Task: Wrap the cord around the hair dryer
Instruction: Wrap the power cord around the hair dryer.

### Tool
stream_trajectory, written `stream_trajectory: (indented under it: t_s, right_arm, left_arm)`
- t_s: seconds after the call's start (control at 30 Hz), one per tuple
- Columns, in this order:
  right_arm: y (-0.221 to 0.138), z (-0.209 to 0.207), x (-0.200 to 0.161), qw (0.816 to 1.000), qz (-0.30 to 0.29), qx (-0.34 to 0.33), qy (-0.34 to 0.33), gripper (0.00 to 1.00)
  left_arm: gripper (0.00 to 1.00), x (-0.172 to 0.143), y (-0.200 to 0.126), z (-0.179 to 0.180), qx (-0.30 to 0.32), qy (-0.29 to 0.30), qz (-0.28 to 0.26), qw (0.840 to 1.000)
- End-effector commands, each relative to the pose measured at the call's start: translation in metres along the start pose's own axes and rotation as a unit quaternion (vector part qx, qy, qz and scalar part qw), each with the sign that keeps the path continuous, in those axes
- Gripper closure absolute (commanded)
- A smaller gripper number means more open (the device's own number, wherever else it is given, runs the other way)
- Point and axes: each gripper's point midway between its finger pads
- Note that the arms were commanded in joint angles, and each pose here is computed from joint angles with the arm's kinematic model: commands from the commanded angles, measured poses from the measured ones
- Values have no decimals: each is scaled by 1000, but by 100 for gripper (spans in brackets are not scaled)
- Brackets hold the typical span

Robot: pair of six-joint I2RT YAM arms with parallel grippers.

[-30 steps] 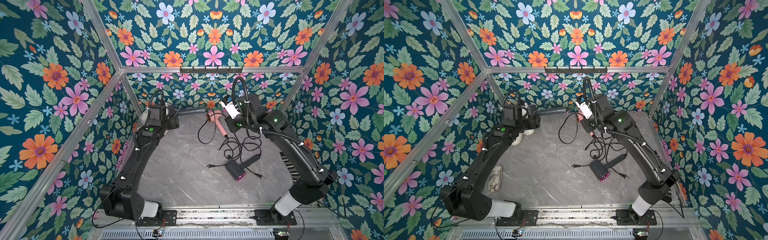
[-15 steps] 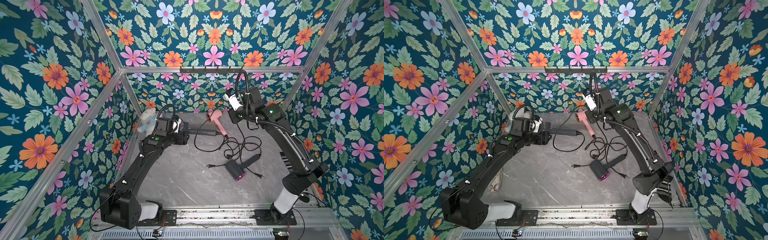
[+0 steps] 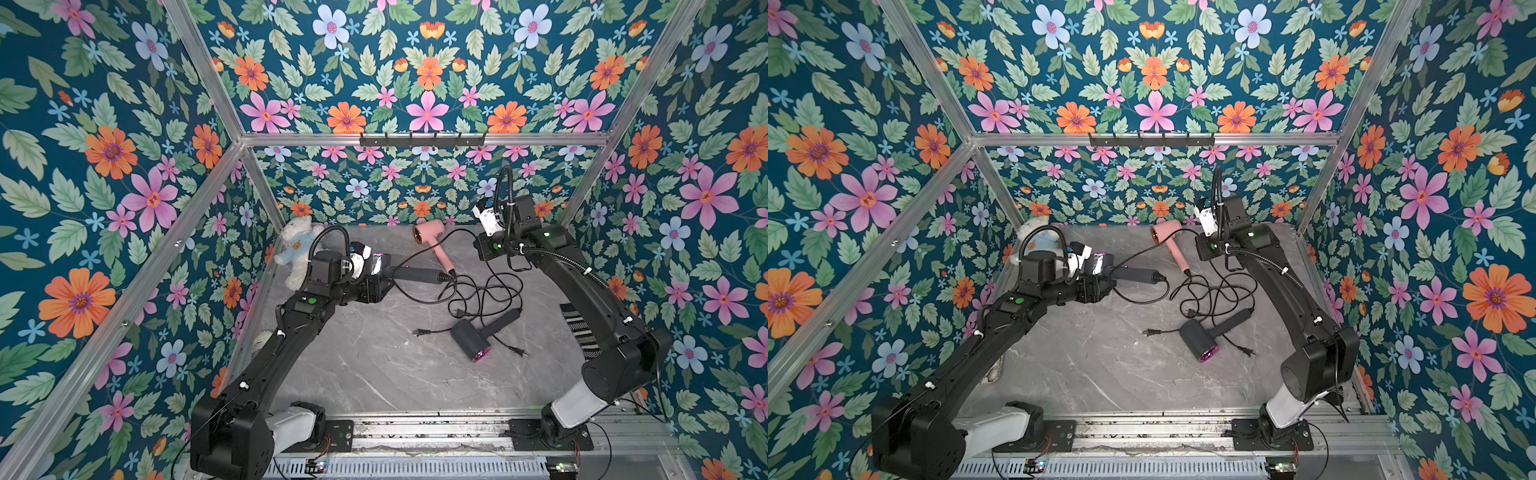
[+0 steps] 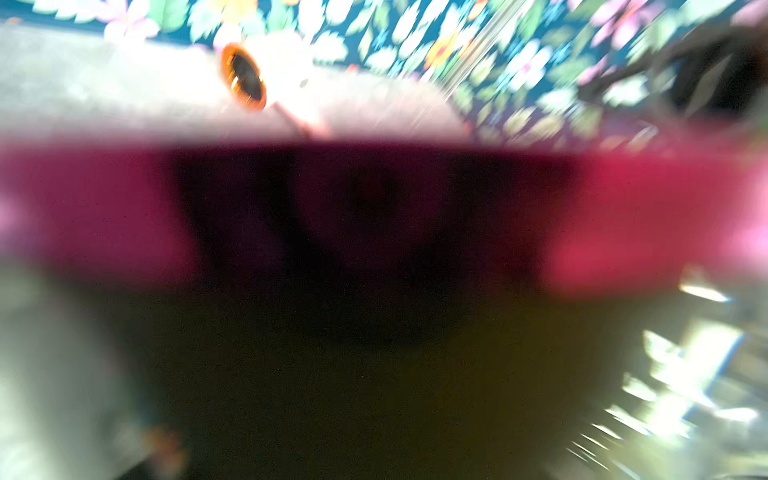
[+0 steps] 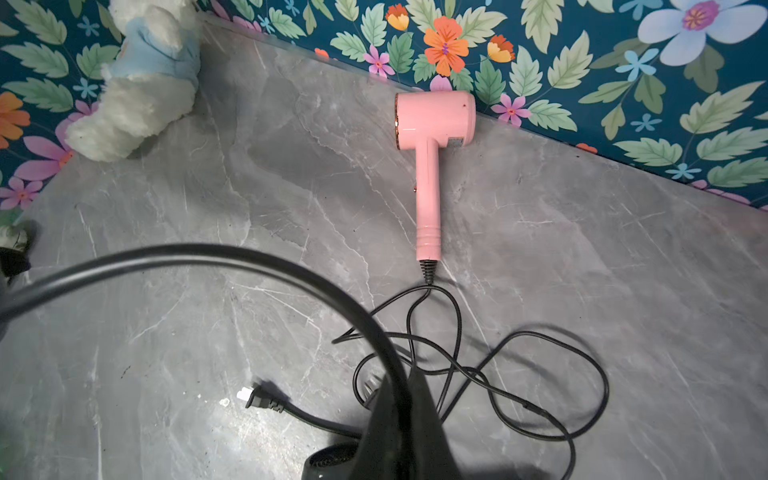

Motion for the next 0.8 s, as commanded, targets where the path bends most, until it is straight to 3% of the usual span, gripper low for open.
stream_trajectory:
  t_s: [0.0,0.13,0.3,0.43,0.6,0.77]
  right_arm:
    - [11,4,-6,1000,-10,12,24,100]
    - [23,7,-32,999,8,19,45,100]
    - [32,13,-62,997,30,29,63,100]
    - [31,31,-87,997,63,31,41,100]
    - [10,66,-106,993,109,22,-35,100]
    - [-27,77,-97,992,103,2,-68,100]
  left_arm:
    - [100,33,-2,-22,-49,-14,-58,997]
    - [100,46,1,0,8,-47,-88,995]
    - [100,59,5,47,116,-101,-135,979]
    - [100,74,0,85,207,-130,-191,951]
    - [100,83,-13,138,340,-128,-245,899]
    - [100,85,-9,170,419,-97,-244,869]
Point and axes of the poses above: each gripper's point midway between its finger pads, its own y axis out along the fingers, its own z axis along the line the jaws close on, x = y × z, and after that the axes turned 7 degrees about -y, right-handed
